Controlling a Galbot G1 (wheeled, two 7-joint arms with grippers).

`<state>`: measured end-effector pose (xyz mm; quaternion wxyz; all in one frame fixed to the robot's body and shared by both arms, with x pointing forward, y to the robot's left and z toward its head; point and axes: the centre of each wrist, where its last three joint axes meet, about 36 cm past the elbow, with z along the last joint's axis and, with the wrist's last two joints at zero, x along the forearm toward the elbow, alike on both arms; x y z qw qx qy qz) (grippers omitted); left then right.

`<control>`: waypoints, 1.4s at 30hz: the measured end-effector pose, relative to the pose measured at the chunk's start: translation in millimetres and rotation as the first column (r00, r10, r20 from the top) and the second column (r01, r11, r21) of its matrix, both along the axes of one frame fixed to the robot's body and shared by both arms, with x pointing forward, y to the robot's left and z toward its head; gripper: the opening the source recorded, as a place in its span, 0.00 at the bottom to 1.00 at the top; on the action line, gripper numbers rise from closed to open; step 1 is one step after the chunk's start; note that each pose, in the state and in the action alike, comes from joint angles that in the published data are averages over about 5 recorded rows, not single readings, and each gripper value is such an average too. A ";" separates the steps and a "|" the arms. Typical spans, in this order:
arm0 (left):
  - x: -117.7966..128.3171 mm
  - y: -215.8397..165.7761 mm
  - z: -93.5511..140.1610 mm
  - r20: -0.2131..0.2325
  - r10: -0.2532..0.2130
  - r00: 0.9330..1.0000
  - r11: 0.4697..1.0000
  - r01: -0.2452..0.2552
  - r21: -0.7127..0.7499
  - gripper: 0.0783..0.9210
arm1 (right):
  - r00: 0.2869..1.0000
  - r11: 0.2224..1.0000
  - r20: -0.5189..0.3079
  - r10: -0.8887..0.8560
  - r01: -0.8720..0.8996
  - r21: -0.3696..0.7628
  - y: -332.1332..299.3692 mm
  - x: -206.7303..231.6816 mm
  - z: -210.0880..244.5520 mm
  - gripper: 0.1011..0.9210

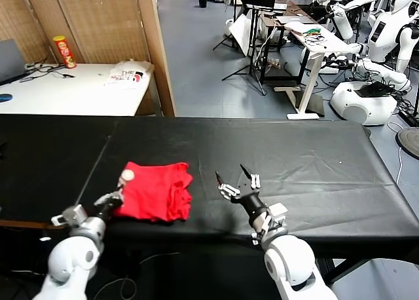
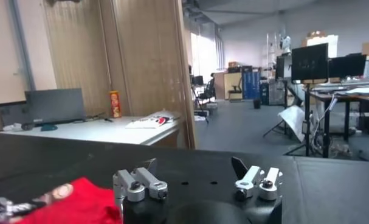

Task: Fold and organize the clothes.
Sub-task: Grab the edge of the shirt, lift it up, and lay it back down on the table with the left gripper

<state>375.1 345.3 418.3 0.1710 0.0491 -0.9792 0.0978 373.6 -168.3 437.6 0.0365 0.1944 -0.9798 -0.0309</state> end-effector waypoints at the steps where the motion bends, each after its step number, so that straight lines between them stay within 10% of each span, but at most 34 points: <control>1: -1.0 4.1 4.7 0.009 -0.001 1.000 0.999 0.001 0.047 0.08 | 1.000 1.000 0.000 -0.002 0.002 0.000 -0.4 -0.1 0.2 0.85; 17: -11.8 34.5 75.5 0.175 -0.086 0.981 0.724 -0.059 0.687 0.08 | 1.000 1.000 -0.005 -0.001 0.001 0.028 4.4 -2.2 -0.1 0.85; 31: -14.1 -77.7 26.7 0.129 -0.239 0.963 0.895 0.167 0.414 0.09 | 1.000 0.999 -0.021 -0.009 0.010 0.052 -6.5 -7.7 0.9 0.85; 35: -23.1 -110.0 20.4 0.140 -0.305 0.942 0.917 0.250 0.311 0.24 | 0.999 0.998 -0.045 0.010 -0.007 0.066 -6.7 -5.3 -1.3 0.85; 42: -28.2 -131.6 22.1 0.273 -0.413 0.869 0.903 0.352 0.247 0.71 | 0.989 0.993 -0.125 0.082 -0.070 0.100 1.1 4.4 -3.7 0.85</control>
